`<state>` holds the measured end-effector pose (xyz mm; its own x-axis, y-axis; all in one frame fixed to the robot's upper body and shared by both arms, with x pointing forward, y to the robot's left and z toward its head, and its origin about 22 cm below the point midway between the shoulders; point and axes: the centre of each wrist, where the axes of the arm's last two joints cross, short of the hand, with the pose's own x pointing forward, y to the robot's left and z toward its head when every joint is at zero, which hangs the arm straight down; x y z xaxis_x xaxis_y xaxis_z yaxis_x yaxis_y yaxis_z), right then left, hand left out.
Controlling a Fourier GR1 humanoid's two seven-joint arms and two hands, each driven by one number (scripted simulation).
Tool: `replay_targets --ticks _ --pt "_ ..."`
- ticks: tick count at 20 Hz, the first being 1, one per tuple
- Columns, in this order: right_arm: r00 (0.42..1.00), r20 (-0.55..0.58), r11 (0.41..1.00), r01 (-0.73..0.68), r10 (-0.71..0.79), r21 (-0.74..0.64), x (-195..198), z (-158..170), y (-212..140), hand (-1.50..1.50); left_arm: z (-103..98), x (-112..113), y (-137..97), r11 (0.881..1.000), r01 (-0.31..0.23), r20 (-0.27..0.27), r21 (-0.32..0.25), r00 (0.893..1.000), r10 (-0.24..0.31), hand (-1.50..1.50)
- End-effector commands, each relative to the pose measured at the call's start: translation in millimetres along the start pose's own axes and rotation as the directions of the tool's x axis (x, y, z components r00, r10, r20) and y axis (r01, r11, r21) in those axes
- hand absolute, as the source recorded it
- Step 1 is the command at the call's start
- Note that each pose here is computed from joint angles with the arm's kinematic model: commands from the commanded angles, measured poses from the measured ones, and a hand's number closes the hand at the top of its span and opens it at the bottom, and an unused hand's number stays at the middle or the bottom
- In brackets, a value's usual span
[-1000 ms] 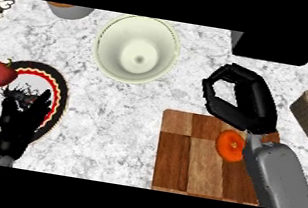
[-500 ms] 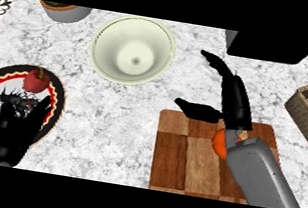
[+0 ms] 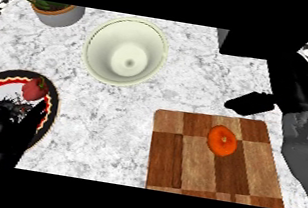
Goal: Pick the squash from the cutting board and place it in the basket
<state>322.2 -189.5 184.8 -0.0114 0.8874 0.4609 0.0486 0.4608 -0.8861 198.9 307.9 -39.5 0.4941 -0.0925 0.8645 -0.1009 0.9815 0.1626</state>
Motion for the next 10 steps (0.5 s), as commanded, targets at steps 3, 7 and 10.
replay_targets --ticks 3,7,10 --pt "0.977 -0.074 0.961 -0.183 0.202 0.206 28 21 -61 -1.50 6 -19 -10 1.000 -0.013 -0.075 -0.010 0.997 0.012 0.00" --pt "0.958 -0.081 0.909 -0.232 0.275 0.347 26 29 -92 -1.50 8 -12 -2 1.000 -0.002 -0.067 -0.020 0.998 0.000 0.00" --pt "0.946 -0.120 0.888 -0.232 0.301 0.397 21 35 -100 -1.50 12 -15 5 0.999 -0.009 -0.060 -0.042 0.998 0.006 0.00"
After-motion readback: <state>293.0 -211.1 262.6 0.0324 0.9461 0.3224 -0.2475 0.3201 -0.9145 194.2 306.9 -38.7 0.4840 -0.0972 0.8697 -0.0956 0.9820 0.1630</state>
